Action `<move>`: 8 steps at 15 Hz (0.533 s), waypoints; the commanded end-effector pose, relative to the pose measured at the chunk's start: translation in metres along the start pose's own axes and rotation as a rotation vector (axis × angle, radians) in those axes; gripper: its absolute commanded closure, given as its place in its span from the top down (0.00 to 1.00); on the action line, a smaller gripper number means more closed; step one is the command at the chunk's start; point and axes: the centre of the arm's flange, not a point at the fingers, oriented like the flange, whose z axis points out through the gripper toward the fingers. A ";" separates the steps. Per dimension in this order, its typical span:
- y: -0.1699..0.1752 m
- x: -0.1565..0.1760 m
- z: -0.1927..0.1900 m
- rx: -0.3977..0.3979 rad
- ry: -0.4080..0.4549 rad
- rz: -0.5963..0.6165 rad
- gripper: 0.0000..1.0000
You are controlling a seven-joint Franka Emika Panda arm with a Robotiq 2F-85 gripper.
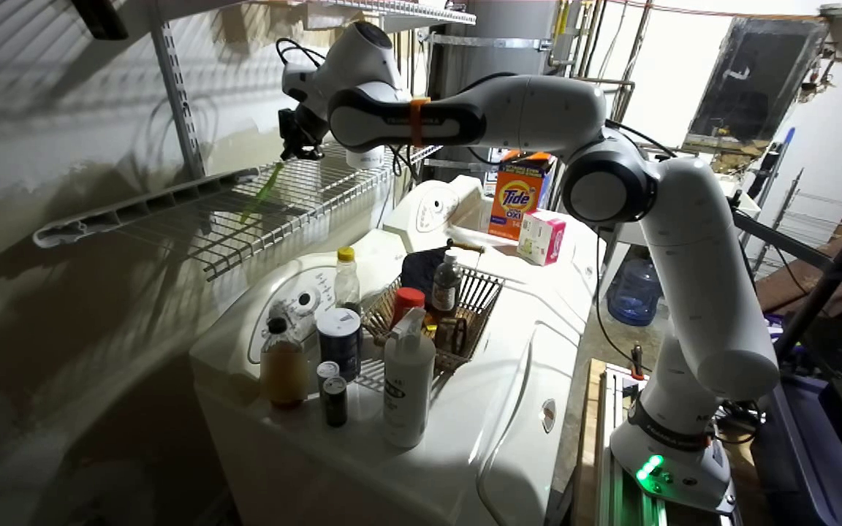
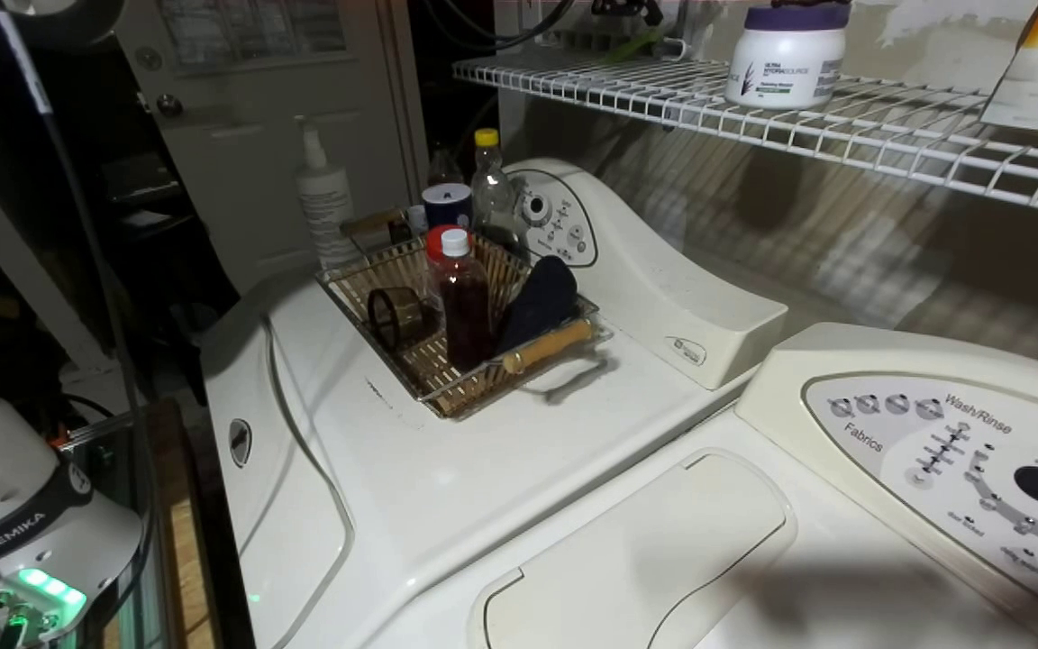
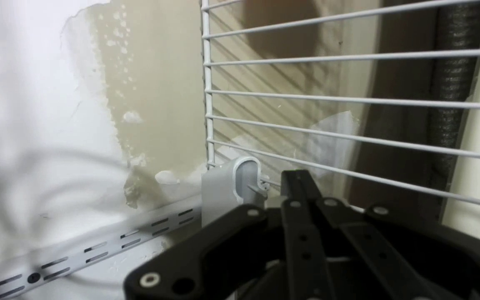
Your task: Move the green knife on the shelf to the right.
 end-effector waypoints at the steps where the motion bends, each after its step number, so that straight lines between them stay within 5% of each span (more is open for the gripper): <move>1: 0.014 -0.005 -0.002 -0.011 -0.035 0.001 0.00; 2: 0.015 -0.006 -0.003 -0.020 -0.034 0.004 0.26; 8: 0.016 0.005 -0.002 0.001 -0.017 -0.038 0.60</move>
